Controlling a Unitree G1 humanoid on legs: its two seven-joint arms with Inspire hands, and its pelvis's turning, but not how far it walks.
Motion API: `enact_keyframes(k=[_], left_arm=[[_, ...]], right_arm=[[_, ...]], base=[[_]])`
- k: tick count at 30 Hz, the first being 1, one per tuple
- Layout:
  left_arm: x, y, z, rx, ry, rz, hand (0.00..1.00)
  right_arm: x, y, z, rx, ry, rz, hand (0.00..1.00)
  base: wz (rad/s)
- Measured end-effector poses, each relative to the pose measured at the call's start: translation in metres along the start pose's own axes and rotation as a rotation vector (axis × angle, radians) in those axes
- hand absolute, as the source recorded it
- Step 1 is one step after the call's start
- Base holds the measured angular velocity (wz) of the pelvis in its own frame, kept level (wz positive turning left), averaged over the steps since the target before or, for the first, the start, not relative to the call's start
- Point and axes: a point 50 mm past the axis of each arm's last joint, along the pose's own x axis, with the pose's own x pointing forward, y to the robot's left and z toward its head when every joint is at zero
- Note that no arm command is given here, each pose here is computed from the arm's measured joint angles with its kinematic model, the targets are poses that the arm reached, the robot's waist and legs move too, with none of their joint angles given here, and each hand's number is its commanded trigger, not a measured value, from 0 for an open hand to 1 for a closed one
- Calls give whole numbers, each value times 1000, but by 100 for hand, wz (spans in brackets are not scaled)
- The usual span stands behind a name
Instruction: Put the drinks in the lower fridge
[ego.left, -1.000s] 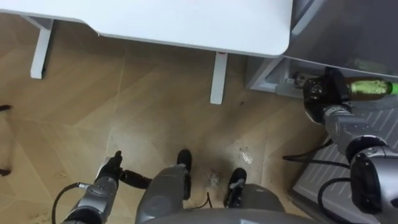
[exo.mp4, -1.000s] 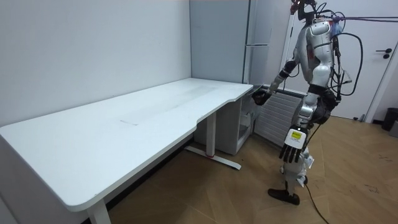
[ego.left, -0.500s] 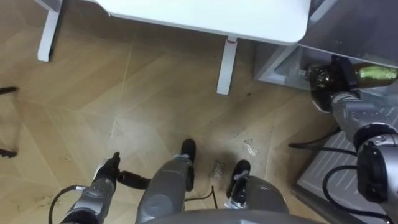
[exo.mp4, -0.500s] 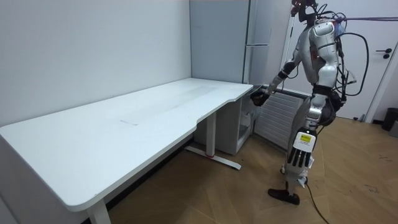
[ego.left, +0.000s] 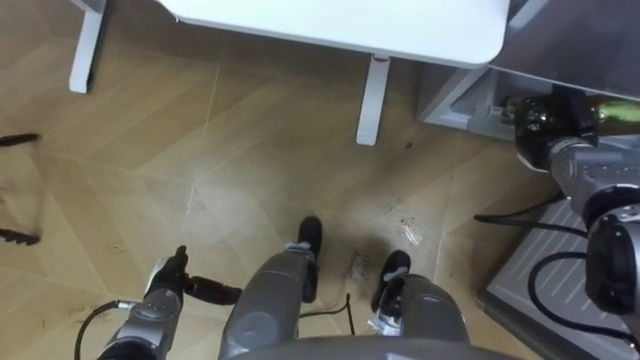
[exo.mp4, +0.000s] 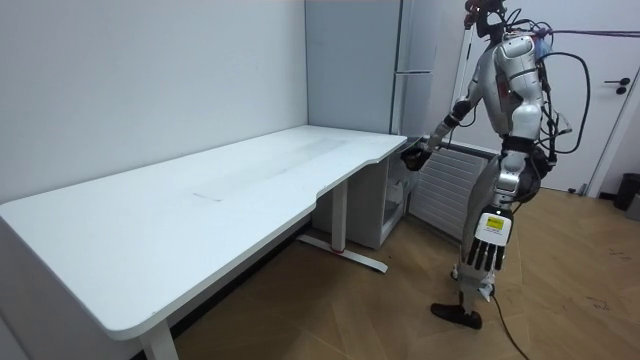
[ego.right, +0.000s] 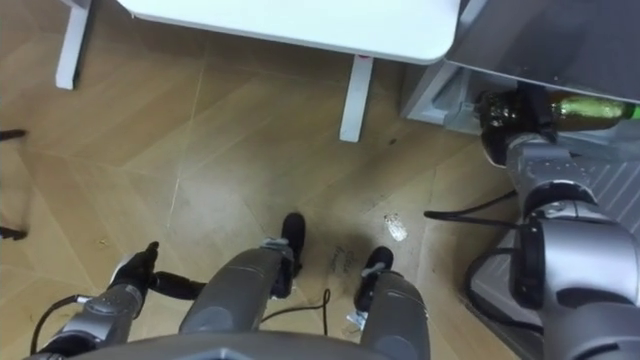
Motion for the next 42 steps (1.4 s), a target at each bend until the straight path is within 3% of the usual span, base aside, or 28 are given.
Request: enact_keyframes(k=[5, 42], left_arm=[[0, 0, 2, -2, -14, 1, 0], [-1, 0, -2, 0, -13, 0, 0]], right_arm=[[-1, 12, -1, 16, 4, 8, 0], [-1, 14, 2, 8, -5, 3, 0]], base=[[-5], [0]])
